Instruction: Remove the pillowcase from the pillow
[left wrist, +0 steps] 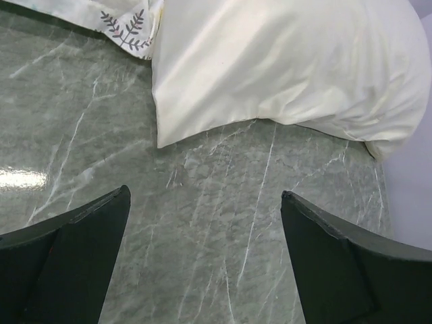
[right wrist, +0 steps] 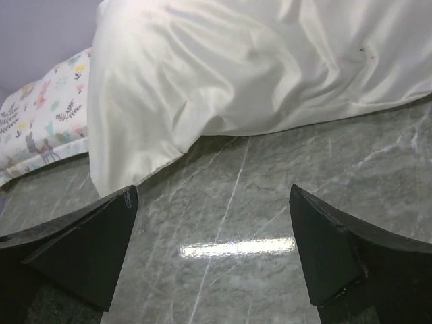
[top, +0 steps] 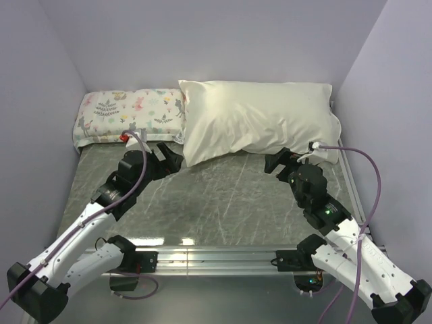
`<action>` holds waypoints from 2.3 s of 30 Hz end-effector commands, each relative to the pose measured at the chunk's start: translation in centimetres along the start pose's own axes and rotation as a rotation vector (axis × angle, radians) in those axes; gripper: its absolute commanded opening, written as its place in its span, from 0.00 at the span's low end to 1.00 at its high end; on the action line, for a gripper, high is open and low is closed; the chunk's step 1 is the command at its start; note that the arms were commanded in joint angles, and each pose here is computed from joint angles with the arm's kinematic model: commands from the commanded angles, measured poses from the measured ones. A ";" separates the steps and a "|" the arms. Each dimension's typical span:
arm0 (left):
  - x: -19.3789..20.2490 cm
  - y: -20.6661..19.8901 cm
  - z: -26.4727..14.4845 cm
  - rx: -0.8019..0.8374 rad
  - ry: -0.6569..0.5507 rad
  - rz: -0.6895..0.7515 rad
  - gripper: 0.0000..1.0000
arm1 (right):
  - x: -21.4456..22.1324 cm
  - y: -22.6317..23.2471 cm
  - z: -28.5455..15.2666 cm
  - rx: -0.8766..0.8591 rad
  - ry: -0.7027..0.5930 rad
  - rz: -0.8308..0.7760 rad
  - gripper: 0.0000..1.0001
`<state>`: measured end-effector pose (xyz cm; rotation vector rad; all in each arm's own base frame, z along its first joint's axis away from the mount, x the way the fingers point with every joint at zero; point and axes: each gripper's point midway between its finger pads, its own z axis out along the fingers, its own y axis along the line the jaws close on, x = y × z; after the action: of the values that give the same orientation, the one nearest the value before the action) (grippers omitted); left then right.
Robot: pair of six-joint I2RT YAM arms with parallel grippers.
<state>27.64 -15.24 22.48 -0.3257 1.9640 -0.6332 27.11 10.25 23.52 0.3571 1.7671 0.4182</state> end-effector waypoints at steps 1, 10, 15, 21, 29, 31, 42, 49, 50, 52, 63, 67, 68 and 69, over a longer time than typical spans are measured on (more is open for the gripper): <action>-1.0 -1.1 0.4 0.038 -0.034 0.010 0.99 | -0.5 0.1 0.1 -0.002 -0.015 -0.009 1.00; -1.5 -3.3 4.6 0.023 -0.028 0.052 0.99 | -0.4 2.5 0.6 -0.093 0.027 -0.042 1.00; -2.1 -5.0 11.2 -0.040 -0.003 0.100 0.99 | -2.4 3.9 4.4 -0.056 0.078 -0.081 1.00; -1.2 -6.2 18.8 -0.093 0.053 0.172 0.99 | -5.1 3.0 11.4 0.019 0.125 -0.022 1.00; 0.8 -3.0 24.3 -0.273 0.096 0.245 0.99 | -4.0 -1.9 19.7 0.179 0.217 0.024 1.00; 1.7 -1.5 25.4 -0.324 0.115 0.251 0.95 | -3.3 -2.8 20.9 0.215 0.227 0.020 1.00; -1.5 -1.8 25.3 -0.320 0.076 0.249 0.00 | -1.8 -3.8 24.0 0.273 0.250 0.051 0.22; -9.7 -12.7 19.0 -0.132 -0.100 0.305 0.00 | -7.4 -3.2 18.4 0.247 0.116 0.063 0.00; -9.8 -14.1 17.8 -0.111 -0.102 0.328 0.00 | -8.3 -3.1 17.1 0.236 0.090 0.075 0.00; -12.0 -16.6 14.8 -0.066 -0.161 0.326 0.00 | -8.6 -2.6 15.8 0.201 0.085 0.082 0.00; -14.7 -13.2 0.0 -0.041 -0.269 0.162 0.00 | -6.0 2.0 9.5 -0.056 0.149 0.096 0.00; -12.8 -7.8 -3.8 -0.106 -0.286 0.068 0.00 | -2.2 7.8 7.6 -0.148 0.212 0.010 0.00; -12.6 -7.2 -4.0 -0.110 -0.287 0.035 0.01 | 0.3 10.9 6.4 -0.217 0.265 -0.014 0.00; -12.1 -6.7 -4.3 -0.113 -0.281 0.021 0.04 | 1.2 11.6 6.2 -0.218 0.269 -0.025 0.00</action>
<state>29.07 -16.98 34.28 -0.2138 1.8820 -0.4175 33.96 19.29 26.48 0.1789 1.9889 0.7148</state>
